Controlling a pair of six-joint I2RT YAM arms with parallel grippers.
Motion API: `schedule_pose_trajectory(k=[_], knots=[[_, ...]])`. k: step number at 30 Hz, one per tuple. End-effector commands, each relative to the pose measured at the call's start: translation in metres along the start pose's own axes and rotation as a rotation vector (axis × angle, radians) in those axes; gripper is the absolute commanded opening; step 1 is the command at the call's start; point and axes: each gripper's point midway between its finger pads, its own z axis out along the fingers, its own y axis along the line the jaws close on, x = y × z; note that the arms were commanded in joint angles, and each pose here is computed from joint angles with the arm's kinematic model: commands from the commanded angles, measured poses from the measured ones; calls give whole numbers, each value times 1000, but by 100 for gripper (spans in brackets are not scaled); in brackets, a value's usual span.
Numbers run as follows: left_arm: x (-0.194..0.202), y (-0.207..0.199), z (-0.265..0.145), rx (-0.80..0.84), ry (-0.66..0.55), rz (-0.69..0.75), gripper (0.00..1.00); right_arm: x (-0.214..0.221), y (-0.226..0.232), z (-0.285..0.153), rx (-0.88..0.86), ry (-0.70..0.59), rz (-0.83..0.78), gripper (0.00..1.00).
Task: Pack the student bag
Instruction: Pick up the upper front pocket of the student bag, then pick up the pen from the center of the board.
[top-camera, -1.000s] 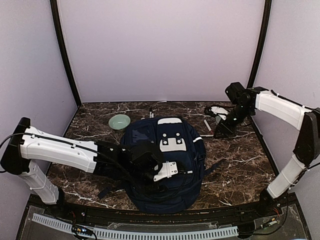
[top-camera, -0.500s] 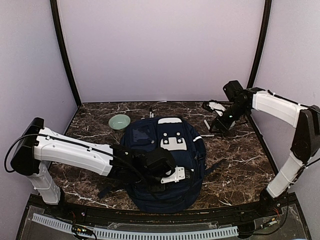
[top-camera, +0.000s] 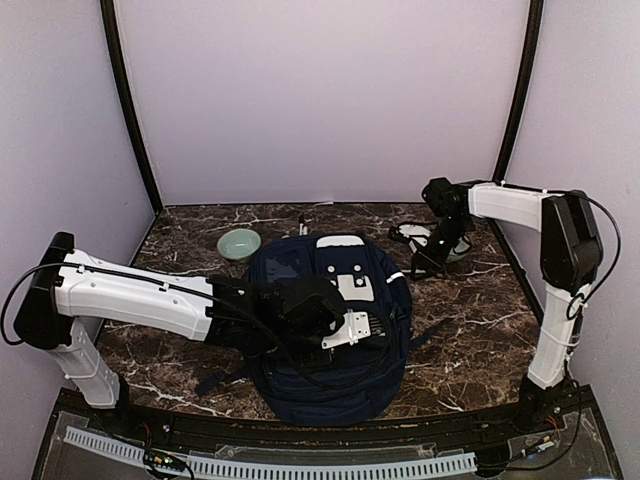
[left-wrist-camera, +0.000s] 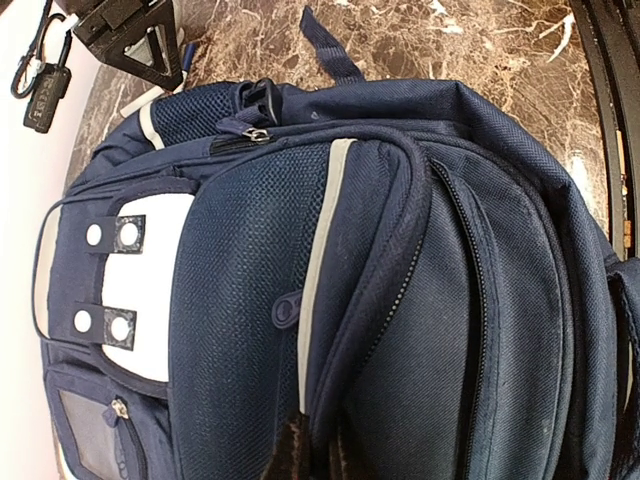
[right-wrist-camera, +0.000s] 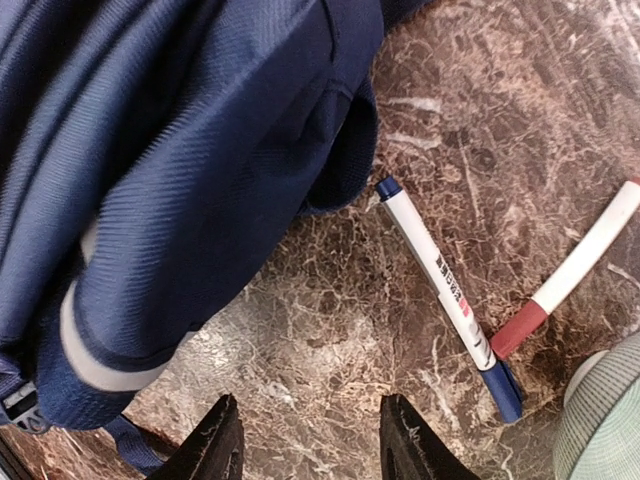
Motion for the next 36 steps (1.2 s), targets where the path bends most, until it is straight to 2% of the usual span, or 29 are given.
schedule_pose_trajectory(k=[1,13,24,28,32,36], knots=[[-1,6,1,-7,-5,-48,1,-4,-11,-1,20,30,-42,47],[-3,5,1,-2,-20,-81,1,-15,-47,23,103,68,-34,50],[4,3,-1,3,-6,-97,1,2,-57,54,90,161,-19,51],[4,4,-1,-3,-8,-93,0,12,-54,58,66,192,8,46],[4,4,0,-4,-9,-87,1,23,-43,54,44,215,43,36],[5,4,0,-7,-11,-87,1,39,-36,47,63,250,92,31]])
